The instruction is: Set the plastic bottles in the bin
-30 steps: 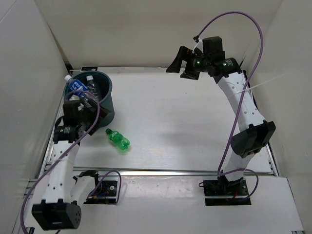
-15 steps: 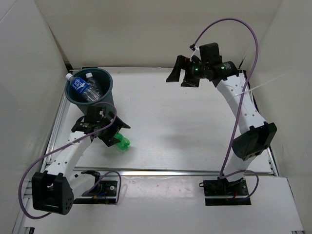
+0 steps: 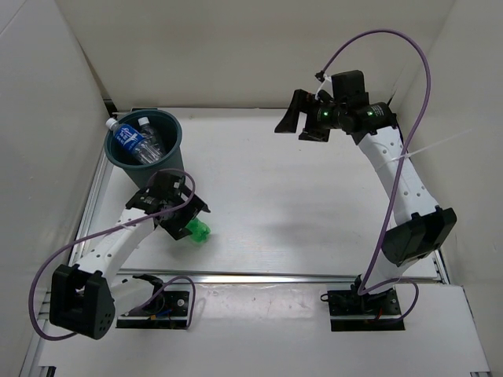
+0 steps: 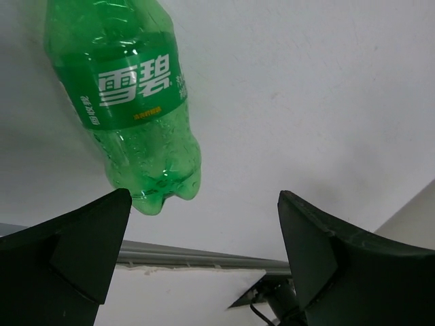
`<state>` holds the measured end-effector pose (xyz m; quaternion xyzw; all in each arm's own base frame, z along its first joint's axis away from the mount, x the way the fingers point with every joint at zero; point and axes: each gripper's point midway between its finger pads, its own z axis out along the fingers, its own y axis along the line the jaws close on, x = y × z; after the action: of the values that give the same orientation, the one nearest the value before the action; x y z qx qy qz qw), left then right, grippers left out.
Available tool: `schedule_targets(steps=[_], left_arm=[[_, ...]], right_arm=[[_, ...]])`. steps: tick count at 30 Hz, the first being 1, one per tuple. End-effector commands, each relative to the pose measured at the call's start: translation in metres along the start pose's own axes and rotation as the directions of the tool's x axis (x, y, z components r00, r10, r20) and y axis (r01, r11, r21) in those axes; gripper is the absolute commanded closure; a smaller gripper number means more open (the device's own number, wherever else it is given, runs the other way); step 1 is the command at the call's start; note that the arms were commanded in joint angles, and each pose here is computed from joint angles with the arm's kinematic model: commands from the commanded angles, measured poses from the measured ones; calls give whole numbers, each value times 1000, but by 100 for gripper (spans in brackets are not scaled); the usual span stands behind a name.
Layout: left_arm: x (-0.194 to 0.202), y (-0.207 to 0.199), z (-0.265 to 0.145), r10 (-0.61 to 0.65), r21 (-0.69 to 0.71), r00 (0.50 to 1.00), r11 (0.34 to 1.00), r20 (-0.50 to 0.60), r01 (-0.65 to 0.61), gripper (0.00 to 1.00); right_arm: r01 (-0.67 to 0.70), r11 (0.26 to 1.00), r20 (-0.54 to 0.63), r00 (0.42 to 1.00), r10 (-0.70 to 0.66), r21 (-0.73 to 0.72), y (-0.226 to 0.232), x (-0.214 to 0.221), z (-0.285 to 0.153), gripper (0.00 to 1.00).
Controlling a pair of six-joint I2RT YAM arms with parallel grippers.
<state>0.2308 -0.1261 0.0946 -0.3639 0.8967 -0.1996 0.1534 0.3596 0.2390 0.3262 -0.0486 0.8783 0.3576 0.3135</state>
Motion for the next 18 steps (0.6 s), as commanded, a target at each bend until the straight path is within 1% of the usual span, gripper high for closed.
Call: schedule_targets(steps=[1, 5, 6, 11, 12, 14, 18], left_arm=[[-12, 12, 2, -7, -62, 995, 998, 96, 13, 0], [-11, 27, 11, 13, -113, 992, 994, 126, 1, 0], [-9, 39, 15, 15, -144, 992, 990, 125, 3, 0], [-4, 52, 28, 6, -157, 993, 988, 120, 13, 0], [-5, 49, 29, 6, -146, 992, 989, 125, 12, 0], [-2, 58, 36, 6, -173, 994, 985, 111, 13, 0], [0, 63, 41, 6, -190, 995, 982, 103, 14, 0]], right_arm=[[33, 999, 27, 999, -33, -11, 5, -3, -12, 0], [43, 999, 24, 999, -43, -21, 7, -3, -14, 0], [43, 999, 24, 999, -43, -21, 7, -3, -14, 0], [43, 999, 24, 999, -43, -21, 9, -2, -18, 0], [43, 999, 24, 999, -43, -21, 9, 0, -20, 0], [53, 998, 24, 998, -52, -21, 9, 1, -21, 0], [53, 998, 24, 998, -52, -21, 10, 2, -25, 0]])
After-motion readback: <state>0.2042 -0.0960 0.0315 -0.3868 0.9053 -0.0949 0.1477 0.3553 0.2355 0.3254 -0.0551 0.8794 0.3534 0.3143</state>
